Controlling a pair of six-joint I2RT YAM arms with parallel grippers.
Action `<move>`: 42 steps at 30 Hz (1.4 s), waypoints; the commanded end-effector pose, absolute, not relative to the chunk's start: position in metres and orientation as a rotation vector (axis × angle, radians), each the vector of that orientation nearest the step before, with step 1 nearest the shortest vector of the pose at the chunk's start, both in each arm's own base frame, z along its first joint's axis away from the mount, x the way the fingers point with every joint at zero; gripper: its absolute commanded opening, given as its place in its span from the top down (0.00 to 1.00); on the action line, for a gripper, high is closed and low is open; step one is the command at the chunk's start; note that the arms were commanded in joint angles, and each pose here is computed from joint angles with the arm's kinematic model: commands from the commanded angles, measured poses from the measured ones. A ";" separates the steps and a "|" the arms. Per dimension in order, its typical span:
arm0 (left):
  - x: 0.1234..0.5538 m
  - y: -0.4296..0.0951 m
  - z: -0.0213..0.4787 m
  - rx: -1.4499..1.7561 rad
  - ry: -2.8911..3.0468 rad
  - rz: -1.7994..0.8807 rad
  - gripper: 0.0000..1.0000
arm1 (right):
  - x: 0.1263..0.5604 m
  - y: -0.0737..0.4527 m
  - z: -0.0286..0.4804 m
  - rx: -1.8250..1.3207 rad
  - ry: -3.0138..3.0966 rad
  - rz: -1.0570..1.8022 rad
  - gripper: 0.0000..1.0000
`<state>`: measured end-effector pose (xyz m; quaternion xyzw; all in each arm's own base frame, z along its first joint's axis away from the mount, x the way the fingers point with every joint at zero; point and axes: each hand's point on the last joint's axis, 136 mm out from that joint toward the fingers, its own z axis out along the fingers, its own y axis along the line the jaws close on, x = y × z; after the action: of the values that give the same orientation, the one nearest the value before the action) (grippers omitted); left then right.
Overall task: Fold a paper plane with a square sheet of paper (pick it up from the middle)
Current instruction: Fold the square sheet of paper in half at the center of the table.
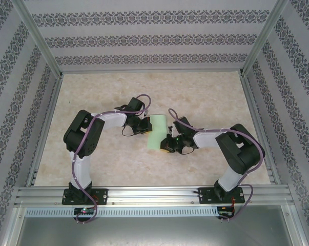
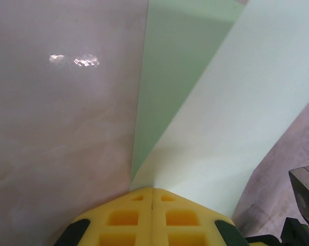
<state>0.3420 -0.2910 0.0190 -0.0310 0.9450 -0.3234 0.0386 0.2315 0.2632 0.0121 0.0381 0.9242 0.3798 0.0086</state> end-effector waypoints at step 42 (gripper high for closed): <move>0.321 -0.273 -0.014 -0.107 3.031 -0.831 1.00 | 0.362 0.252 0.054 0.181 2.638 1.166 0.88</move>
<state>0.3419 -0.2910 0.0189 -0.0238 0.9453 -0.3227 0.0405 0.3553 0.2548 0.0664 0.0626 0.9026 0.4049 0.1320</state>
